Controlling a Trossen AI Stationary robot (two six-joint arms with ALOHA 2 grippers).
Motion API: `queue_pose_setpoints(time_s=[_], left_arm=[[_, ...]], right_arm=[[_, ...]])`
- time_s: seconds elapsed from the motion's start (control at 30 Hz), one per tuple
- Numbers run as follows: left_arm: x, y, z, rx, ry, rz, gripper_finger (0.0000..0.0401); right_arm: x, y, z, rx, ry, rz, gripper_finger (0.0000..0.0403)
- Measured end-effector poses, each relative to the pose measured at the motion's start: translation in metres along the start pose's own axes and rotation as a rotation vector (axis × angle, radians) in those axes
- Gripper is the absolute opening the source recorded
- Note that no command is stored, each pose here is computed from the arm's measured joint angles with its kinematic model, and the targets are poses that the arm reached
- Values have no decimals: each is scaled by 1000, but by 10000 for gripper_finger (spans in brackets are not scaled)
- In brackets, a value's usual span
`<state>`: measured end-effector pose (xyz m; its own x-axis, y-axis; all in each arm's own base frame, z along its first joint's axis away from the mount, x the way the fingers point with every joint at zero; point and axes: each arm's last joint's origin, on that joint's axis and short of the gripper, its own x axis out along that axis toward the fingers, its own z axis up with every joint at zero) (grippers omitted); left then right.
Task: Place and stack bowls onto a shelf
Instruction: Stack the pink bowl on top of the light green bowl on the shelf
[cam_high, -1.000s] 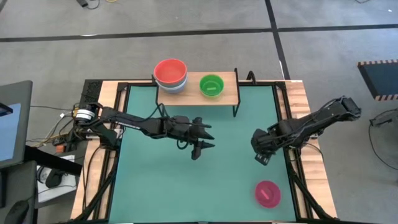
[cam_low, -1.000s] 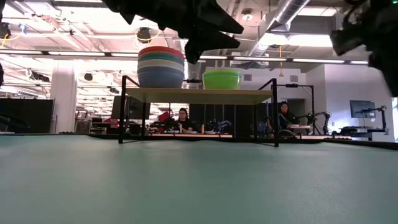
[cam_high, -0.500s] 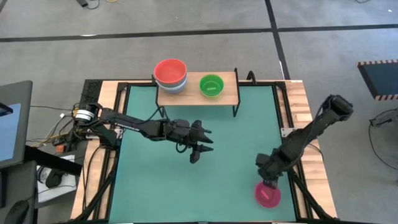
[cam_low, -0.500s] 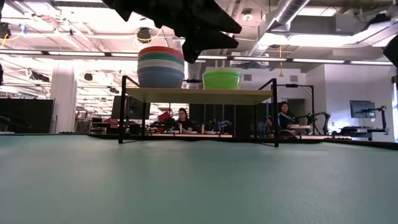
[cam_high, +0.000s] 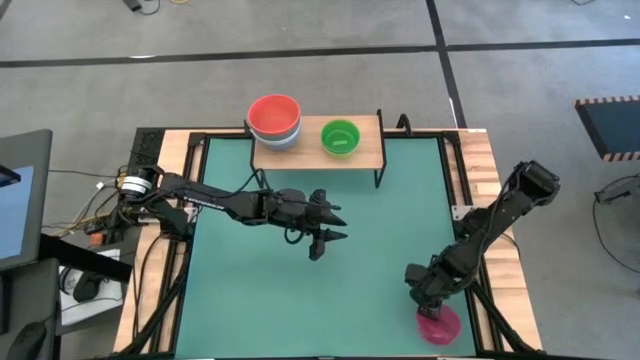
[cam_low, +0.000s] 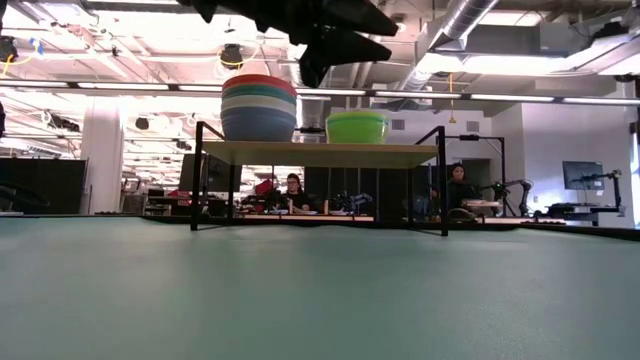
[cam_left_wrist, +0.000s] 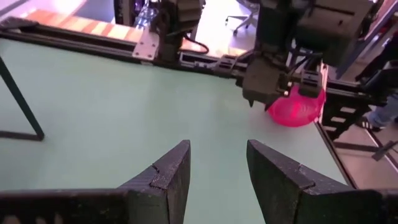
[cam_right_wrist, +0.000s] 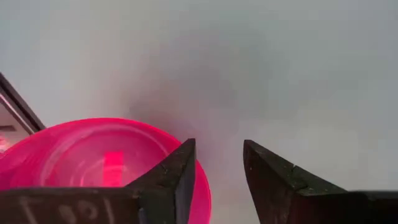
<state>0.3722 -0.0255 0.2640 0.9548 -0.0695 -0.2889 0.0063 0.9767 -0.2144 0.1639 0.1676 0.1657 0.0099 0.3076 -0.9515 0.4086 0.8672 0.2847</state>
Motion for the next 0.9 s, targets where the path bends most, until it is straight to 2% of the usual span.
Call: queue_pose_setpoints(time_s=[0.17,0.33,0.63,0.9], left_arm=[[0,-1,4,26,-8,-1,141],[0,-1,4,45,-5,-1,141],[0,-1,3,39,3,-16,141],[0,1,3,44,6,-4,141]], right_arm=[[-15,-1,-4,46,-12,55,144],[-29,0,-13,63,-25,120,146],[-10,22,-34,-47,18,187,167],[15,22,-36,11,54,70,173]])
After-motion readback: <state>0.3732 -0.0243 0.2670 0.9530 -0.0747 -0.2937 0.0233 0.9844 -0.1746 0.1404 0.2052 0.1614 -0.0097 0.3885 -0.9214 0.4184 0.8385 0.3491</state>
